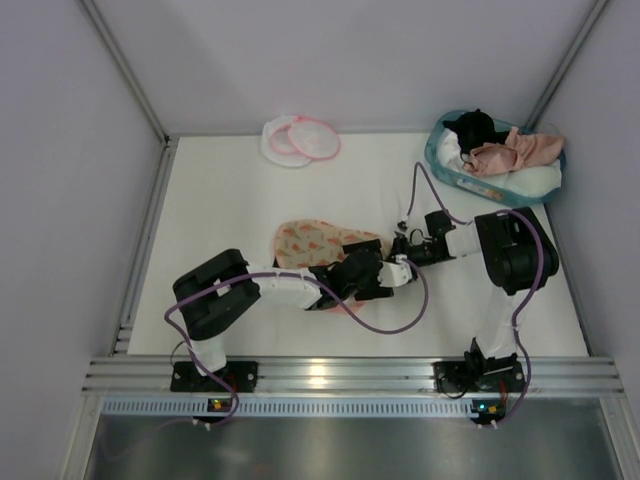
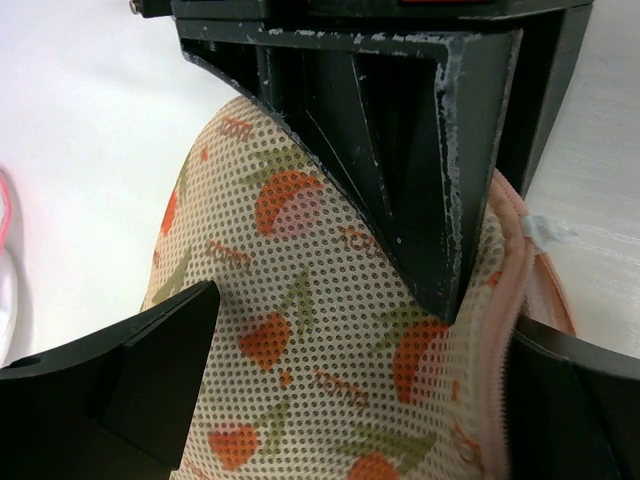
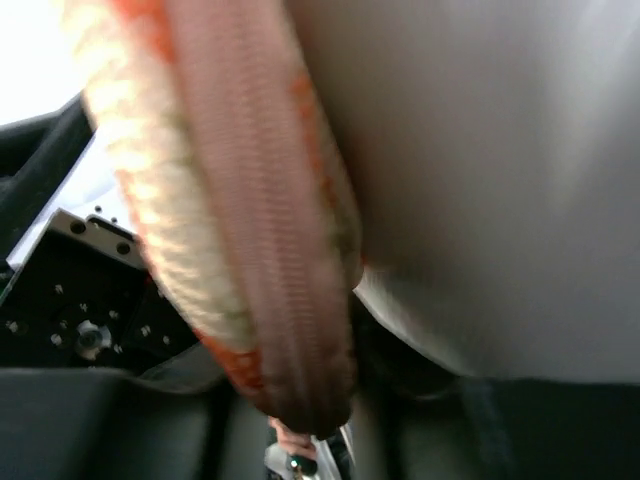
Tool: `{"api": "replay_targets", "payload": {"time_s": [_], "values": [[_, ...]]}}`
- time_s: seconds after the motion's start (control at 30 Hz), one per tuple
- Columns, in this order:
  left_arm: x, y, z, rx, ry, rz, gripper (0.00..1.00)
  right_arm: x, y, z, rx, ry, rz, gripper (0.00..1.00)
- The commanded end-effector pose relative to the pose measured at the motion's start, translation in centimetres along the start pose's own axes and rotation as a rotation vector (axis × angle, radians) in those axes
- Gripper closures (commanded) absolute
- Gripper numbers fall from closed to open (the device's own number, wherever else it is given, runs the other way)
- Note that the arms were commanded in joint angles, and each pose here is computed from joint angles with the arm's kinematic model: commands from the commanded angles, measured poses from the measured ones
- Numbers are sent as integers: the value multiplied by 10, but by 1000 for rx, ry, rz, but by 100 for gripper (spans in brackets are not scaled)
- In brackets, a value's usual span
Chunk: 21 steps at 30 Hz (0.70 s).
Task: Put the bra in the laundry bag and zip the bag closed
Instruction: Zip the laundry bag at the center of the board.
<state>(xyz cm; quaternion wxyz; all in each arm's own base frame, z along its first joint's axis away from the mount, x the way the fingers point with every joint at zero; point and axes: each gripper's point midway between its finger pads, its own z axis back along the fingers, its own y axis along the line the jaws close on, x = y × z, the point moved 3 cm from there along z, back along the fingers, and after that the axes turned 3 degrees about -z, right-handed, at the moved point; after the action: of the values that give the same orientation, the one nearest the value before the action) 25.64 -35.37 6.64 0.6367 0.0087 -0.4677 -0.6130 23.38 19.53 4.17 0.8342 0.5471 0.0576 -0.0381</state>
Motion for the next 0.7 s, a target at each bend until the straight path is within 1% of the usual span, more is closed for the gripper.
{"api": "replay_targets", "payload": {"time_s": [0.0,0.03,0.07,0.13,0.23,0.27,0.33,0.37,0.4,0.47,0.57,0.63,0.67], "values": [[7,1,3,-17,-31,42,2,1,3,-9,2,27,9,76],[8,1,3,-18,-33,41,2,2,3,-9,1,25,8,80],[8,1,4,-26,-37,37,2,2,2,-10,-1,26,6,90],[10,3,8,-32,-45,29,2,3,2,-10,-2,26,3,99],[15,4,17,-57,-57,14,2,5,2,-9,-2,20,-4,100],[11,0,21,-88,-35,0,2,5,3,-8,-2,21,-10,100],[17,-2,33,-155,-55,-15,2,6,3,-8,-1,17,-10,100],[8,-12,40,-220,-18,-29,2,5,3,-8,-1,16,-10,100],[11,-18,51,-290,-45,-46,6,5,3,-8,1,17,-12,100],[6,-31,65,-386,-41,-63,8,6,3,-6,4,12,-8,100],[1,-32,82,-408,-41,-67,9,6,5,-6,5,10,-5,100],[-1,-30,86,-406,-32,-81,9,5,5,-5,5,10,-4,100],[1,-28,89,-412,-39,-91,11,5,6,-5,6,9,-5,100]]}}
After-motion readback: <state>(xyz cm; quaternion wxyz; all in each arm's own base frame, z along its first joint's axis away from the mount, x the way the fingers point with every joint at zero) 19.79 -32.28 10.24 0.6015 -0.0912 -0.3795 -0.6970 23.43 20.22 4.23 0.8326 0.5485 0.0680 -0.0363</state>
